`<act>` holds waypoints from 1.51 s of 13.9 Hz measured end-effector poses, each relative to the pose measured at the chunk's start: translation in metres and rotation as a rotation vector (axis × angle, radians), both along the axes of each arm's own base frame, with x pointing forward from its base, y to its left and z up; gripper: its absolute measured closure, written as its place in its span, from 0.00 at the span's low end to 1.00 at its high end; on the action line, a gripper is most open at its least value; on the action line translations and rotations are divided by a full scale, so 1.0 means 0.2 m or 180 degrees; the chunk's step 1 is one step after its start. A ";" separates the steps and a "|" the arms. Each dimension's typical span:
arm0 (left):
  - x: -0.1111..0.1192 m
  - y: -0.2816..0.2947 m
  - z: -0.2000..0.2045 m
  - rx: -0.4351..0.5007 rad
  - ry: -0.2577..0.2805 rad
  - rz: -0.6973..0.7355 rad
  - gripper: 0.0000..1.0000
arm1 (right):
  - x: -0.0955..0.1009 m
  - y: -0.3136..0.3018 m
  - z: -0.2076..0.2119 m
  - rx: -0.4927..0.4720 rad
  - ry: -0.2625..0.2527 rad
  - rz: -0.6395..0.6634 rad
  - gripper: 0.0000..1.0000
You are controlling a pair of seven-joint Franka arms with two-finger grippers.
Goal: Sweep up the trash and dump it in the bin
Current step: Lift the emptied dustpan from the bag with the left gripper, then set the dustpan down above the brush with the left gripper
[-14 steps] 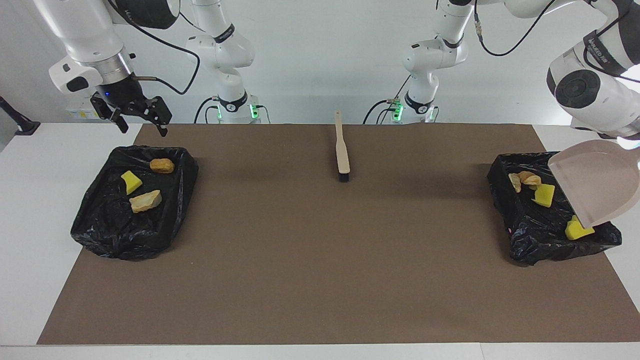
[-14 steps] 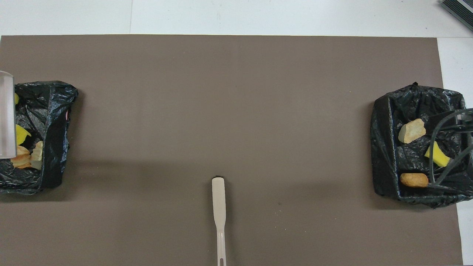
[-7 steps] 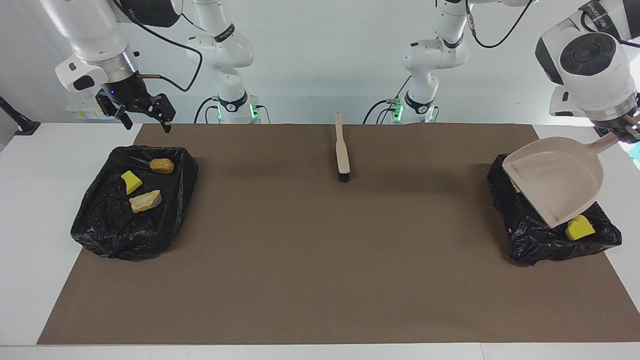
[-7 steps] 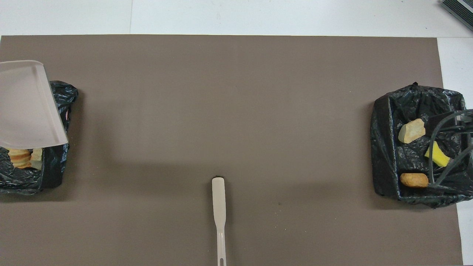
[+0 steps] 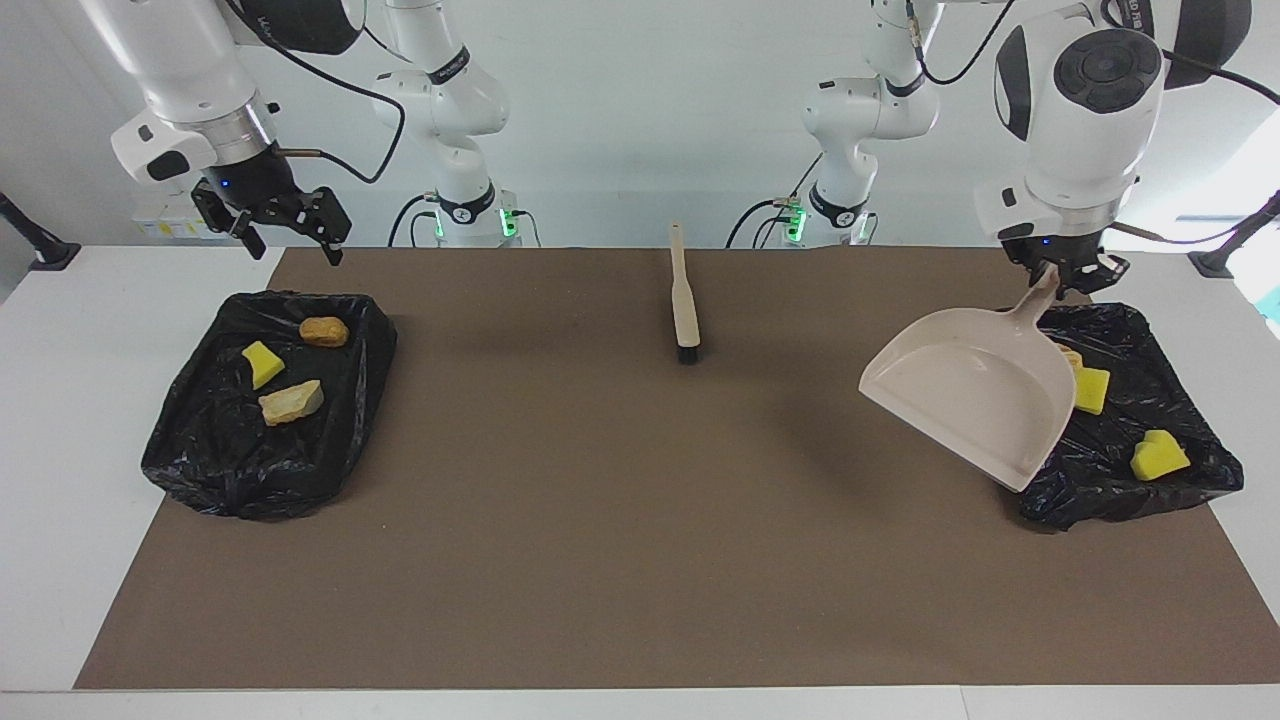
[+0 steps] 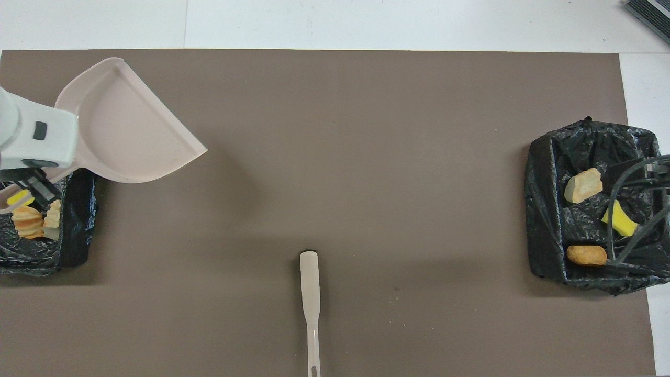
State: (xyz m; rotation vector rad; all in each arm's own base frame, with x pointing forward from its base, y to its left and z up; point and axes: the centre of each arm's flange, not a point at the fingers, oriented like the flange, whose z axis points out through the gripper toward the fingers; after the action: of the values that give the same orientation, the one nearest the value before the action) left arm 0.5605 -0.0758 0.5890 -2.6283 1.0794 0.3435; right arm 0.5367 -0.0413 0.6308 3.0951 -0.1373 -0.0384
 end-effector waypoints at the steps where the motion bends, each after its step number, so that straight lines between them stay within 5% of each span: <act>1: -0.02 -0.10 -0.03 -0.0098 -0.0026 0.0167 0.69 | 0.00 0.00 0.00 0.0000 0.0000 0.0000 0.00; 11: -0.03 -1.16 -0.65 -0.0740 -0.0406 0.1436 0.69 | 0.00 0.00 0.00 0.0000 0.0001 0.0000 0.00; 17: -0.05 -1.38 -0.81 -0.1125 -0.0617 0.2147 0.69 | 0.00 0.00 0.00 0.0000 0.0001 0.0000 0.00; 21: -0.14 -1.47 -0.94 -0.1155 -0.0439 0.2245 0.69 | 0.00 0.00 0.00 0.0000 0.0001 0.0000 0.00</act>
State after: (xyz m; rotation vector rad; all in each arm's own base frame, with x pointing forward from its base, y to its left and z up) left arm 0.5331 -0.3689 0.4020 -3.2332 0.1398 0.0979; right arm 0.5366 -0.0413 0.6307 3.0951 -0.1373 -0.0387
